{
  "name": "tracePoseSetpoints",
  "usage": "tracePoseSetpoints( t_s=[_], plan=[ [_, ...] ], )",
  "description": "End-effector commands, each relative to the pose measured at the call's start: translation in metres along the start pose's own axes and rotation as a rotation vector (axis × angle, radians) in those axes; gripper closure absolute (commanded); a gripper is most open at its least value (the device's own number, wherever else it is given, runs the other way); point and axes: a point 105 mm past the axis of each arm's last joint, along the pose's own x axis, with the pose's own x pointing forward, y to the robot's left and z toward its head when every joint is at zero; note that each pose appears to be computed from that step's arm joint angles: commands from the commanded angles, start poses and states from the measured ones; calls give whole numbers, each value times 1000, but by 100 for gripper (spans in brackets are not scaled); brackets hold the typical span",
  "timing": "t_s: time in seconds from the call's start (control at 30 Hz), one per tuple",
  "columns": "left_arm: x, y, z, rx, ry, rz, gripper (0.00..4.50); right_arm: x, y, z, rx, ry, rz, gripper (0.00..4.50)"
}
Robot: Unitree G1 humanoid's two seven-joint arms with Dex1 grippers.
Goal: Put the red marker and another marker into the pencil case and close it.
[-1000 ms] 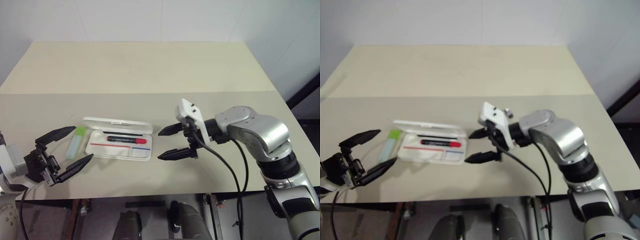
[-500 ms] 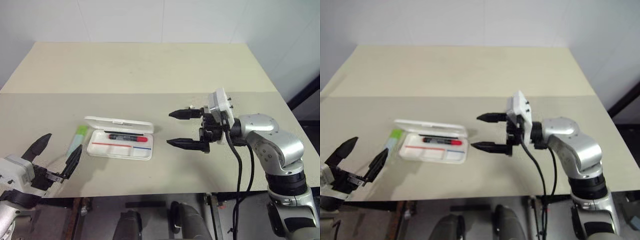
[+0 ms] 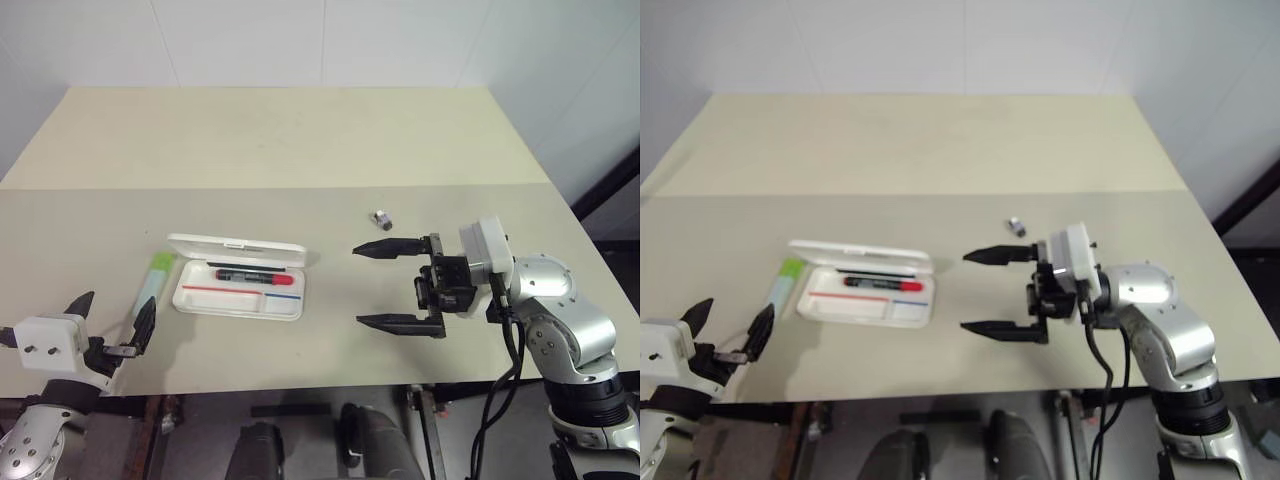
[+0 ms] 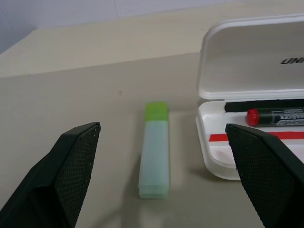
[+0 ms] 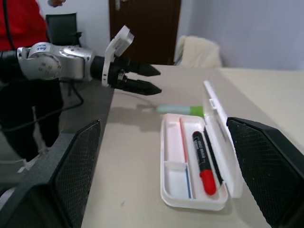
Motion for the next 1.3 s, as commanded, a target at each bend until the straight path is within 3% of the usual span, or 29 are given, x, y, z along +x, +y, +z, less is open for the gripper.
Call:
tracePoseSetpoints(
  t_s=[0.03, 0.53, 0.8, 0.93, 1.2, 1.3],
  plan=[
    [9, 9, -9, 13, 37, 34, 0, 6, -5, 22, -100, -122, -69, 3],
    [56, 10, -32, 27, 95, -68, 0, 16, 3, 13, -61, -122, -76, 3],
    [60, 12, -48, 6, 176, -86, 0, 16, -1, 12, -75, -102, -96, 3],
    [57, 20, -55, 9, 246, -24, 88, 14, -3, 15, -76, -106, -115, 0],
    [58, 26, -52, 14, 257, -4, 340, 5, -1, 22, -64, -153, -124, 0],
    [58, 29, -41, 33, 225, -18, 339, -8, 2, 16, -48, -126, -123, 0]
  ],
)
